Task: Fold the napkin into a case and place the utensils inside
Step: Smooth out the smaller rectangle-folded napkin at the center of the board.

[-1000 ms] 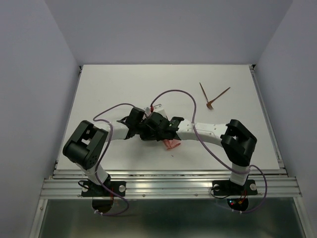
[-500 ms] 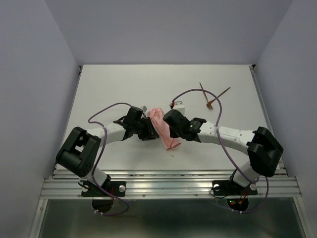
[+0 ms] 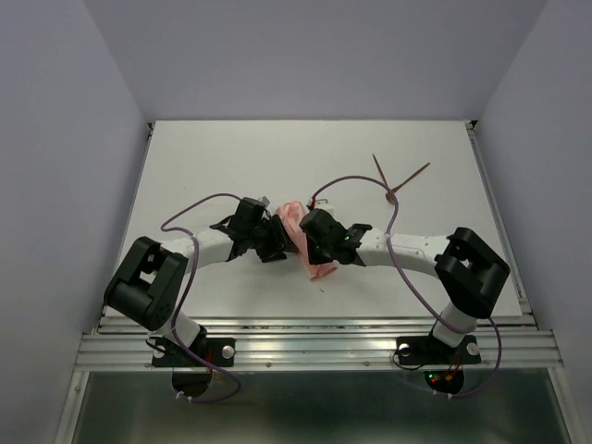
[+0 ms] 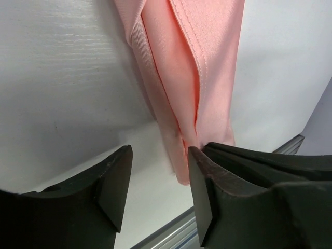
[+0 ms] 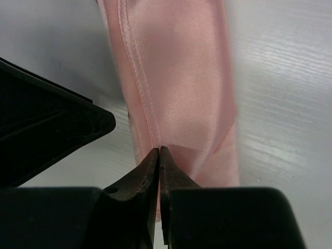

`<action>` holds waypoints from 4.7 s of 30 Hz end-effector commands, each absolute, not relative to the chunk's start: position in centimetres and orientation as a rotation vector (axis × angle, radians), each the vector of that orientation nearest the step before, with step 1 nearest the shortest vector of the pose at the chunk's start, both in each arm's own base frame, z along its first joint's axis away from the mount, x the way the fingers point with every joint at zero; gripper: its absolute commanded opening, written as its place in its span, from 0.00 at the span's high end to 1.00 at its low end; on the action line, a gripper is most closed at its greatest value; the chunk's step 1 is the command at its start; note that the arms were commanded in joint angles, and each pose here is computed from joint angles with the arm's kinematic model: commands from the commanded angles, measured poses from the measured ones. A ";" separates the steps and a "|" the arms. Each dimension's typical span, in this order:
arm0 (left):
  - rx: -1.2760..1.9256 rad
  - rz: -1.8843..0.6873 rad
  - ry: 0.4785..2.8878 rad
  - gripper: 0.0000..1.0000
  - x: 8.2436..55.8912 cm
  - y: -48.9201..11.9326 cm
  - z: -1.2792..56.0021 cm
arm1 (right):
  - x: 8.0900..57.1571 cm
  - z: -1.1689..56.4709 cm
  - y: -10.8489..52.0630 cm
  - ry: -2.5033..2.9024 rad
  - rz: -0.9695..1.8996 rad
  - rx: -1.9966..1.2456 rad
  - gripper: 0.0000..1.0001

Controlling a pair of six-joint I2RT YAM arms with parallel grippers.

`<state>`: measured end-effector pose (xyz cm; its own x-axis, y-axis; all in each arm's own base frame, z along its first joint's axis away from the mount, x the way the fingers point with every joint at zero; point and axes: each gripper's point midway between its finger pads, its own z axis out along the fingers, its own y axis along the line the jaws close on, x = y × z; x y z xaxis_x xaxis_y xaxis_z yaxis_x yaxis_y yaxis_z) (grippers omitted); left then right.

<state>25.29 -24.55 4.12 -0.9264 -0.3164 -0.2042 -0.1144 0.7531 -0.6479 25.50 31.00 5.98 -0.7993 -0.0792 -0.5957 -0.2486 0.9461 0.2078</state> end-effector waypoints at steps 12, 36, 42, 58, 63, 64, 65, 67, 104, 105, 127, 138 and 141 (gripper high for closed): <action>-0.392 -1.014 2.534 0.26 27.8 -24.7 6.5 | 25.8 4.6 34.8 2.485 0.520 -0.279 0.92; -0.373 -0.991 2.586 0.36 29.1 -25.5 3.8 | 23.6 5.9 32.0 2.470 0.570 -0.177 0.87; -0.368 -1.004 2.590 0.30 28.9 -25.6 3.8 | 23.5 4.0 33.0 2.494 0.592 -0.211 0.87; -0.332 -0.992 2.604 0.31 26.1 -24.2 4.1 | 24.1 8.0 29.4 2.425 0.441 -0.181 0.84; -0.329 -0.994 2.612 0.31 25.6 -24.3 4.0 | 24.1 6.5 26.7 2.453 0.290 -0.068 0.85; -0.327 -0.995 2.614 0.31 25.6 -24.3 3.9 | 24.0 6.1 26.1 2.459 0.263 -0.052 0.85; -0.320 -1.001 2.611 0.31 25.6 -24.5 4.1 | 24.1 6.0 25.9 2.455 0.249 -0.037 0.85; -0.303 -1.008 2.620 0.31 25.4 -24.8 4.1 | 24.0 5.8 25.4 2.455 0.229 -0.025 0.84; -0.276 -0.951 2.577 0.39 24.7 -22.4 5.4 | 23.7 10.0 33.4 2.369 0.350 -0.382 0.64; -0.273 -0.952 2.579 0.40 24.5 -22.3 5.5 | 23.7 9.9 33.6 2.370 0.346 -0.389 0.62; -0.234 -1.031 2.677 0.94 22.7 -23.4 1.8 | 21.7 5.0 34.4 2.474 0.210 -0.489 0.58; -0.226 -1.046 2.685 0.97 22.2 -23.5 1.6 | 22.1 4.9 34.1 2.468 0.181 -0.456 0.97; -0.215 -1.055 2.689 1.00 22.0 -23.7 1.5 | 22.3 5.5 34.2 2.453 0.191 -0.444 0.99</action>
